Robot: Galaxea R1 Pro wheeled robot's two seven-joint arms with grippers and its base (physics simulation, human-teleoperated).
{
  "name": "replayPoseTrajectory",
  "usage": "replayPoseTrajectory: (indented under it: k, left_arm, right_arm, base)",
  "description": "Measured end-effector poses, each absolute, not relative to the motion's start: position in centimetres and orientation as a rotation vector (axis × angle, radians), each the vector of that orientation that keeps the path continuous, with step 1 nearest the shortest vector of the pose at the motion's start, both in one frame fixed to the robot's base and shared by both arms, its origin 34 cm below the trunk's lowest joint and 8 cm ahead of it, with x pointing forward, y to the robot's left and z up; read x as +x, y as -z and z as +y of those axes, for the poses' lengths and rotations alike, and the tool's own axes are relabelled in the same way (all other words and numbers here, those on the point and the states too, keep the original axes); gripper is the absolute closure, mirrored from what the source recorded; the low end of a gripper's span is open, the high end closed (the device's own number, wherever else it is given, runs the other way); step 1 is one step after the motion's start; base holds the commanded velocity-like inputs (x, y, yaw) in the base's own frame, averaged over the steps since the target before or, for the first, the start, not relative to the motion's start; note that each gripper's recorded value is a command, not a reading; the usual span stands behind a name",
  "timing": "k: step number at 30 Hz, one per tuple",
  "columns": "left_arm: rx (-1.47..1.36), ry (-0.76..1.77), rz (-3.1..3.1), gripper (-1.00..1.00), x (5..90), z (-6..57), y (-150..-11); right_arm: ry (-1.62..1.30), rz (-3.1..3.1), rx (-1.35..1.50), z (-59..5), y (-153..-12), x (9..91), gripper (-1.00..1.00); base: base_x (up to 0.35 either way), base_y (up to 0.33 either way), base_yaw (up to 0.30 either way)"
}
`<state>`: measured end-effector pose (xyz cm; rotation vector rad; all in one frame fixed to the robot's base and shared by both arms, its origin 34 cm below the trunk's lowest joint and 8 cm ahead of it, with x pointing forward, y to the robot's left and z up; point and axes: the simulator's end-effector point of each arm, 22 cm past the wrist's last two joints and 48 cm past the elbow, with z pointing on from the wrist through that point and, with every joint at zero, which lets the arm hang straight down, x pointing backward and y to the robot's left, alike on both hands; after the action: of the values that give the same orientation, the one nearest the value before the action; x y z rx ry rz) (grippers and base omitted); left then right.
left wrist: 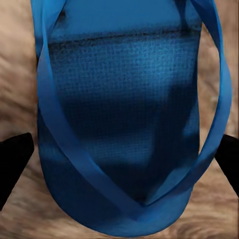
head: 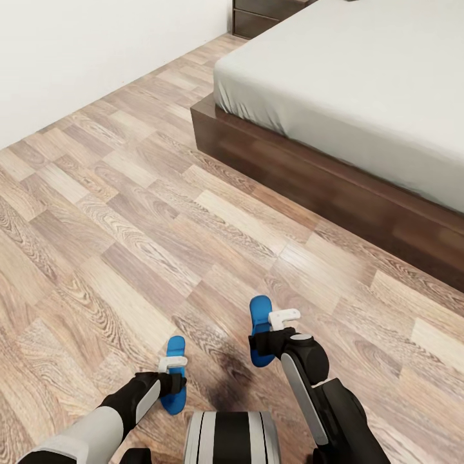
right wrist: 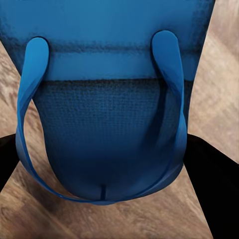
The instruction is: In the bedroom, move the book from the bed onto either nightstand, and place the two sandals side by side next to the bed.
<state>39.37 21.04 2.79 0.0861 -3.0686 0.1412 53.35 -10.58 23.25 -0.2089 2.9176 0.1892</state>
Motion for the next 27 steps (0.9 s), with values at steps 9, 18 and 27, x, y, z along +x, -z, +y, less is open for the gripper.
replayPoseTrajectory:
  k: [9, 18, 27]
  left_arm:
    - [0.093, -0.138, -3.073, 1.0, 39.5, 21.2, -2.8]
    - [0.086, -0.143, -3.15, 1.0, 42.2, 21.2, -4.1]
    - [0.085, -0.149, -3.197, 1.0, 44.1, 21.2, -5.5]
  right_arm:
    - [-0.19, 2.918, -0.209, -10.6, -23.2, 53.3, 1.0]
    - [-0.185, 2.883, -0.211, -10.6, -25.0, 54.2, 1.0]
    - [-0.177, 2.848, -0.213, -10.6, -26.7, 55.1, 1.0]
  base:
    - [0.0, 0.0, 0.0]
    - [0.0, 0.0, 0.0]
    - [0.0, 0.0, 0.0]
